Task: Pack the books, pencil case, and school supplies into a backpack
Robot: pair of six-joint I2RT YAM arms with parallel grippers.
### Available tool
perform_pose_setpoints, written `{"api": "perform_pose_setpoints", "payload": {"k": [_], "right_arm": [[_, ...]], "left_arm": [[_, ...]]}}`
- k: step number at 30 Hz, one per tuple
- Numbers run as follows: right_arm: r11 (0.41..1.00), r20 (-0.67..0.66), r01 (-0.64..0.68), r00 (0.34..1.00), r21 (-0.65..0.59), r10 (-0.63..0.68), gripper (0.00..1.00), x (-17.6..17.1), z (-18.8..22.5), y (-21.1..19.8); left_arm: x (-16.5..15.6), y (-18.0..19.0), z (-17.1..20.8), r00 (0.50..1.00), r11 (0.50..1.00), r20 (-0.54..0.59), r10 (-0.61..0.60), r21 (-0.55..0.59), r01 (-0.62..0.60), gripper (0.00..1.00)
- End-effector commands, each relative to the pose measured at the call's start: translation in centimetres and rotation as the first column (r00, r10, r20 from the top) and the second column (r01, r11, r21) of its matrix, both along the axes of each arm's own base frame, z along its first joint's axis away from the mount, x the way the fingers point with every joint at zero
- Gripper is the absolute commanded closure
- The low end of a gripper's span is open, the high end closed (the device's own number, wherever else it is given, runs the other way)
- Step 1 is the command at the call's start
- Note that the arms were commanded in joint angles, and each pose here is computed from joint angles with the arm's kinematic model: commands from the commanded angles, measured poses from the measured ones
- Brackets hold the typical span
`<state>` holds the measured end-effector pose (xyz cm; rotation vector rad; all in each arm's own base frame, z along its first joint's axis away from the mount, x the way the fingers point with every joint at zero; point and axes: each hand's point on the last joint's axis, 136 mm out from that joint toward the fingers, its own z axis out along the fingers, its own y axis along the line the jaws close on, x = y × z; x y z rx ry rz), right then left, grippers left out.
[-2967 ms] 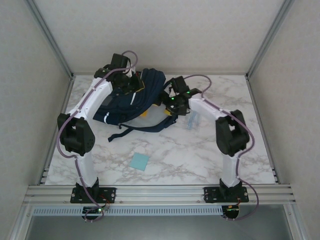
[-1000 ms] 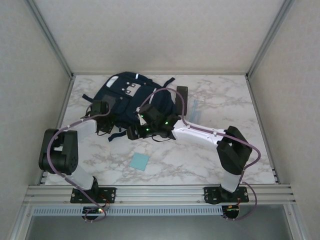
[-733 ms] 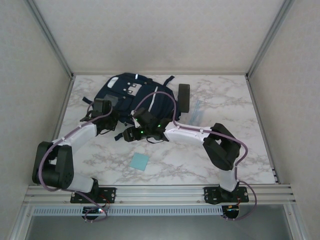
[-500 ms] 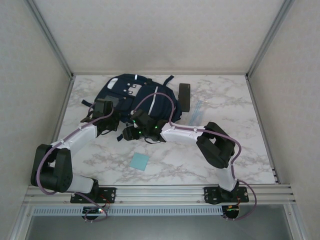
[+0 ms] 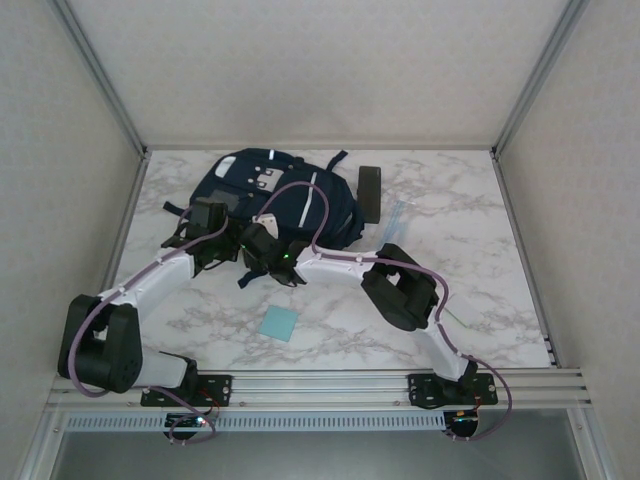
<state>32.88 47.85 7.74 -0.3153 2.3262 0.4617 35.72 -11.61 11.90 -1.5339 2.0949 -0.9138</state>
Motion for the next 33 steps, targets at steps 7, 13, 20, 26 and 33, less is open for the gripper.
{"api": "perform_pose_setpoints", "payload": {"k": [7,13,20,26,33], "right_arm": [[0.994,0.15,0.108,0.983,0.008,-0.108,0.97,3.2,3.5,-1.4],[0.999,0.093,-0.046,0.994,-0.018,0.048,1.0,0.3,3.0,-2.3],[0.981,-0.079,-0.195,0.978,0.01,0.195,1.0,-2.9,1.1,-5.1],[0.964,-0.181,-0.264,0.948,0.012,0.262,1.0,-4.2,-1.0,-8.1],[0.939,-0.257,-0.342,0.909,-0.012,0.328,1.0,-5.7,-1.4,-10.3]], "left_arm": [[-2.0,-1.8,1.6,0.999,0.995,0.016,-0.041,-0.087,0.042,1.0],[-1.1,-0.7,0.6,1.0,0.999,0.015,-0.025,-0.028,0.026,1.0],[0.5,-0.2,-0.2,0.999,0.999,0.013,-0.04,0.005,0.04,1.0],[1.3,-0.3,0.1,0.998,0.998,0.026,-0.056,0.006,0.056,1.0],[1.6,-0.3,0.0,0.997,0.997,0.029,-0.074,0.008,0.074,1.0]]}}
